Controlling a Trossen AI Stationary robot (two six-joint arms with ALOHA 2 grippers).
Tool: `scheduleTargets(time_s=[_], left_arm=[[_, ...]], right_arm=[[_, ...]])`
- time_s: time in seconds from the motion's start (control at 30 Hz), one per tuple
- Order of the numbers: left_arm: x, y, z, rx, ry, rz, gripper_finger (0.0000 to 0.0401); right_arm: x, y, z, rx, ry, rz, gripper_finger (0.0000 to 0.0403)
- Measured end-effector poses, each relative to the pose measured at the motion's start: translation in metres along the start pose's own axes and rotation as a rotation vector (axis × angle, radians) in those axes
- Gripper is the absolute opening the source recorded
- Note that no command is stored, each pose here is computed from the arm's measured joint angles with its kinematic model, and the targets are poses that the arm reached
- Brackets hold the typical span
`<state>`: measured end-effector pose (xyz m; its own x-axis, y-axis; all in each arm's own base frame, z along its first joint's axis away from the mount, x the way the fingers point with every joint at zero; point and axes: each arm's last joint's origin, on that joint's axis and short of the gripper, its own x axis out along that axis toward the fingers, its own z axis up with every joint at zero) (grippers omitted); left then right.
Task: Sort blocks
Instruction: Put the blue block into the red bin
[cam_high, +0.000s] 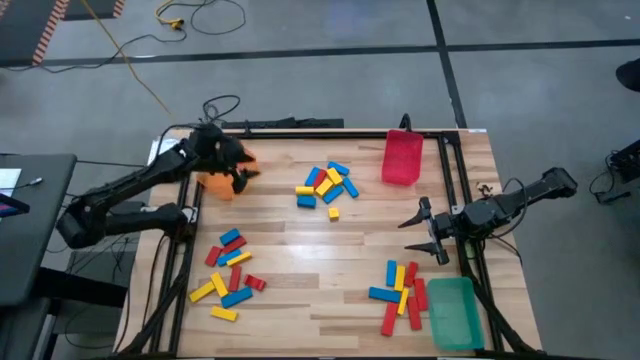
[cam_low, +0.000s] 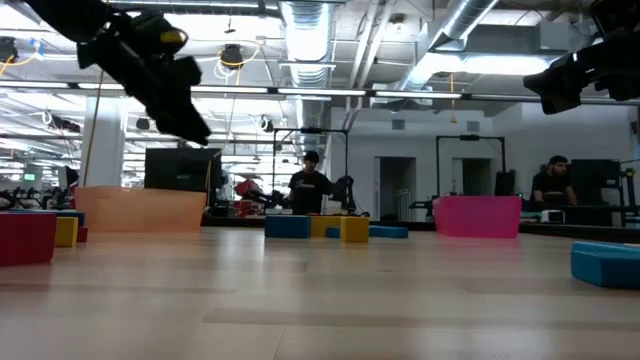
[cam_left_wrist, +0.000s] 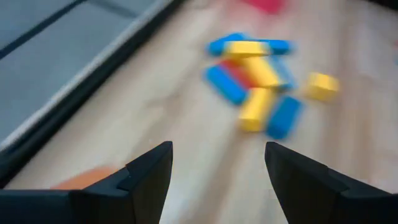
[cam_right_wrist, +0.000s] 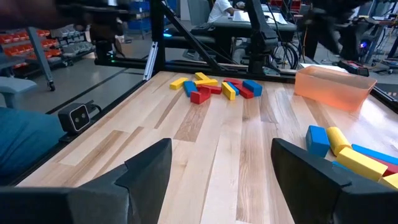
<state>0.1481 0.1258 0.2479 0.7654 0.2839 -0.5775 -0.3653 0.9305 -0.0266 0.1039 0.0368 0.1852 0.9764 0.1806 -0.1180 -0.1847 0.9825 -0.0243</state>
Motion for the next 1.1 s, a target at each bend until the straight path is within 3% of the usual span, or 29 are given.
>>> scheduleTargets(time_s=[0.2,0.33,0.67,0.83,1.1], left_arm=[[0.036,-0.046,0.007,0.231,-0.003,-0.228,0.0251],[0.066,-0.067,0.004,0.335,0.045,-0.317,0.0251],[0.137,-0.072,0.013,0.385,0.209,-0.339,0.0251],[0.161,-0.072,0.014,0.426,0.287,-0.368,0.0245],[0.183,-0.072,0.022,0.466,0.291,-0.37,0.0207]], right_arm=[[0.0,-0.001,0.003,0.009,-0.031,-0.008,0.029],[0.0,-0.001,0.005,0.044,-0.05,-0.009,0.029],[0.0,-0.001,0.005,0.166,-0.055,-0.005,0.029],[0.0,-0.001,0.004,0.167,-0.045,-0.007,0.029],[0.001,-0.001,0.0,0.17,-0.027,-0.008,0.029]])
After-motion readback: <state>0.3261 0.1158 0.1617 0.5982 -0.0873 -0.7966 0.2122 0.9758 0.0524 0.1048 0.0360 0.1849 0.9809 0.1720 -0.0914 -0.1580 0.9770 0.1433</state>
